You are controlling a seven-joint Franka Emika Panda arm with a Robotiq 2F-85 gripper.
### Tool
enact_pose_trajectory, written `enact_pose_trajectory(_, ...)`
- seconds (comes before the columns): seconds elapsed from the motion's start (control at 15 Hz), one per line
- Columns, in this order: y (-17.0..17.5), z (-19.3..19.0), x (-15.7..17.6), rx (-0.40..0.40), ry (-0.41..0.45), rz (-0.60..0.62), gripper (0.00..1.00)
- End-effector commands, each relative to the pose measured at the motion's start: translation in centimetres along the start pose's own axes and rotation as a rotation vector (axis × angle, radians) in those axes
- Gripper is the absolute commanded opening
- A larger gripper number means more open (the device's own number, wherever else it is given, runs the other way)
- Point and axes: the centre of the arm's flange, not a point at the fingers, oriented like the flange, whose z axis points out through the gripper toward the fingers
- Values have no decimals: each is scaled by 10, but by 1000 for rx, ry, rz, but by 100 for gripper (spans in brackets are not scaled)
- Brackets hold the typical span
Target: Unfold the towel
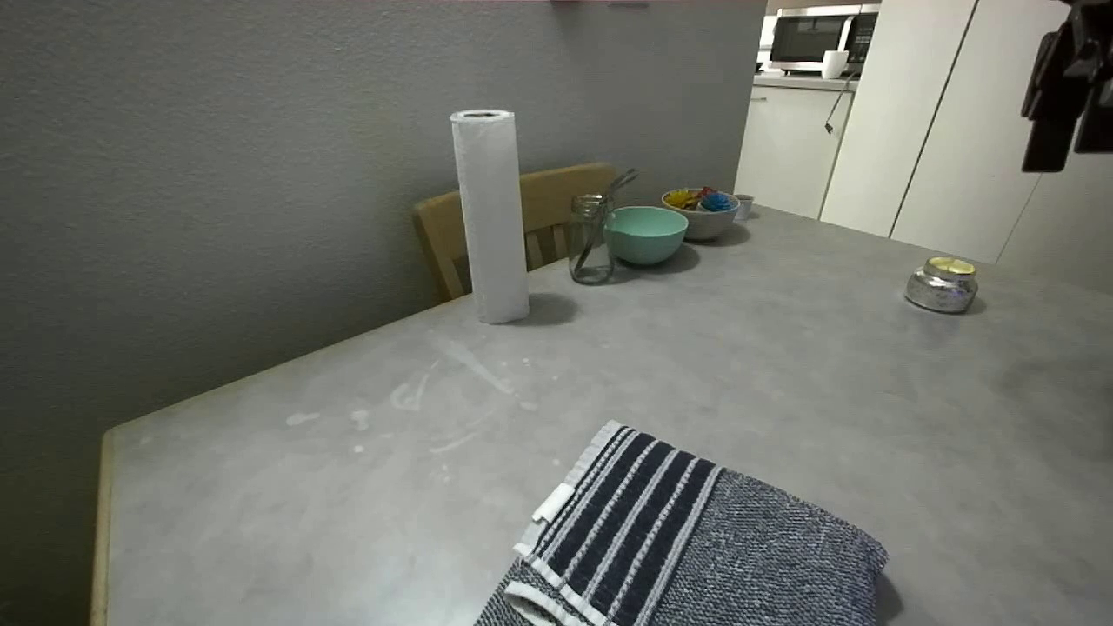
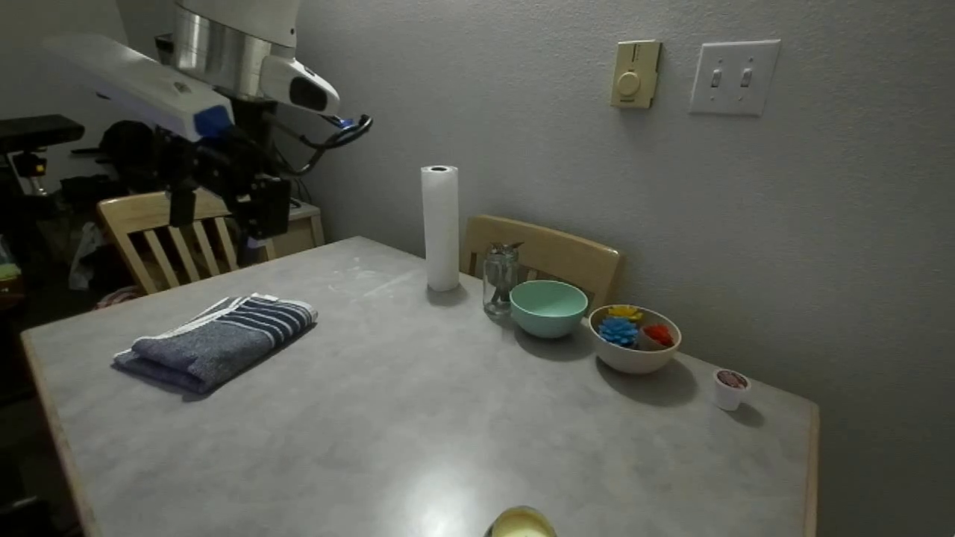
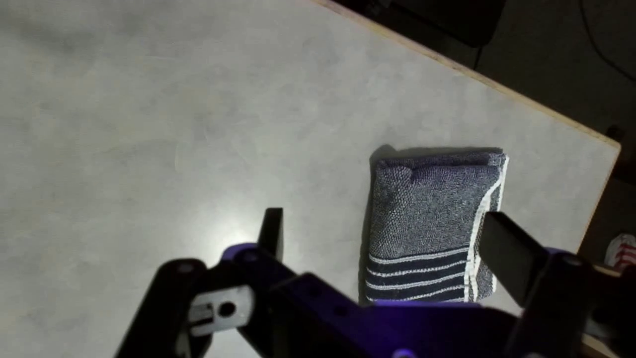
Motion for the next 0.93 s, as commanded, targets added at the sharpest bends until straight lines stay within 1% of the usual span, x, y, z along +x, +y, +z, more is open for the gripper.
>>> enact_pose_trajectory(0.0,-10,11,9,-10,-34,-27,100)
enact_pose_trajectory(0.27,-55,60,49,-39,-156,-129,100)
enact_pose_trajectory(0.53,-95,111,76,-40,-300,-246,100)
enact_pose_trajectory(0.6,-92,97,54,-33,-241,-211,100)
enact_pose_trajectory(0.73,-102,116,64,-32,-281,-239,100)
enact_pose_trajectory(0.87,-101,119,68,-30,-287,-240,100)
